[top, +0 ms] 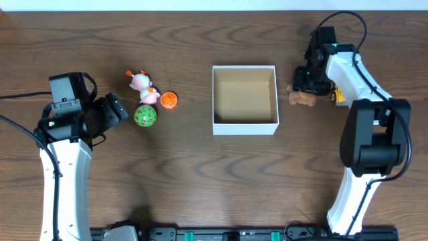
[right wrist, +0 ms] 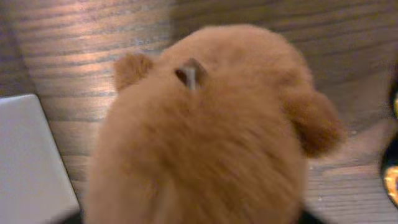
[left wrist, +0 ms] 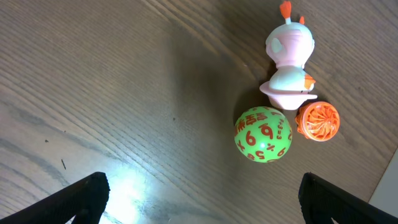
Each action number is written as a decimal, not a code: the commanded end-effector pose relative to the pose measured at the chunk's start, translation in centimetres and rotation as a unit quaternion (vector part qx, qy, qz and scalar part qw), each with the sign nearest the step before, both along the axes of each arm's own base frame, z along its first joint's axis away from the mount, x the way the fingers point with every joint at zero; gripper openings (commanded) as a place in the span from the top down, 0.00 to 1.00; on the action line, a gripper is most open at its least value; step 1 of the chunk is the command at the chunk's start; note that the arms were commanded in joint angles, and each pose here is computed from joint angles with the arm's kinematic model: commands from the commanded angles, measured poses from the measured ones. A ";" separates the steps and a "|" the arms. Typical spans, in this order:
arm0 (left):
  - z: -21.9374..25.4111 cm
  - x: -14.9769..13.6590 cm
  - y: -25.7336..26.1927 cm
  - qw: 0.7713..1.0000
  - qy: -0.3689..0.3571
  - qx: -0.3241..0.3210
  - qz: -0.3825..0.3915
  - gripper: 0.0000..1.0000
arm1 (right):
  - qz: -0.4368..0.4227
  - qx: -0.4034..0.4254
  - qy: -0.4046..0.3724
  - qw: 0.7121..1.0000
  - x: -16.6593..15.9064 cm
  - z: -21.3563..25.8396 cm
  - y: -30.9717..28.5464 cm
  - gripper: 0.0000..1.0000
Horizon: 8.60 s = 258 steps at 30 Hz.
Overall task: Pack container
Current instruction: 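Reach the right gripper to the brown plush hamster and grasp it, then carry the hamster left and release it into the white box, then move the right gripper to the yellow toy truck and grasp it, then carry the truck into the box and release it beside the hamster, then grasp the white-pink bunny figure with the left gripper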
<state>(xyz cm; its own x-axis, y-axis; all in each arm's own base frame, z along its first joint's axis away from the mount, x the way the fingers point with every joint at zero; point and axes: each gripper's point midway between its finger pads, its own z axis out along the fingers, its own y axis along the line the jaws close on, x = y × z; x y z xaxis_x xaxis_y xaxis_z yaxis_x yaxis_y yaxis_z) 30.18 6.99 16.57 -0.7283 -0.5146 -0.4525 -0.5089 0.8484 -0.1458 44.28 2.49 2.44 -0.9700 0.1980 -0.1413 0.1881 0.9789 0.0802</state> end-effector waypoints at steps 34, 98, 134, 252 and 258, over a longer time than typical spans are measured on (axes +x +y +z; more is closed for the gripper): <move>0.5 0.3 0.0 1.000 -0.005 -0.002 -0.003 0.02 | 0.120 0.029 -0.093 0.988 -3.7 12.0 17.6 0.91; 0.5 0.3 0.0 1.000 -0.005 -0.002 -0.003 0.02 | -0.007 -0.059 -0.061 0.996 1.1 7.1 -12.6 0.10; 0.5 0.3 0.0 1.000 -0.005 -0.002 -0.003 0.02 | -0.008 -0.034 -0.088 0.995 2.1 9.4 -9.0 0.66; -14.0 13.9 -7.0 0.990 0.054 0.001 -0.133 0.60 | -0.074 0.095 -0.073 0.990 -8.4 17.5 -4.0 0.01; -12.9 13.4 -7.0 0.989 0.060 0.000 -0.134 0.72 | -0.074 0.095 -0.072 0.990 -8.4 17.4 -4.0 0.01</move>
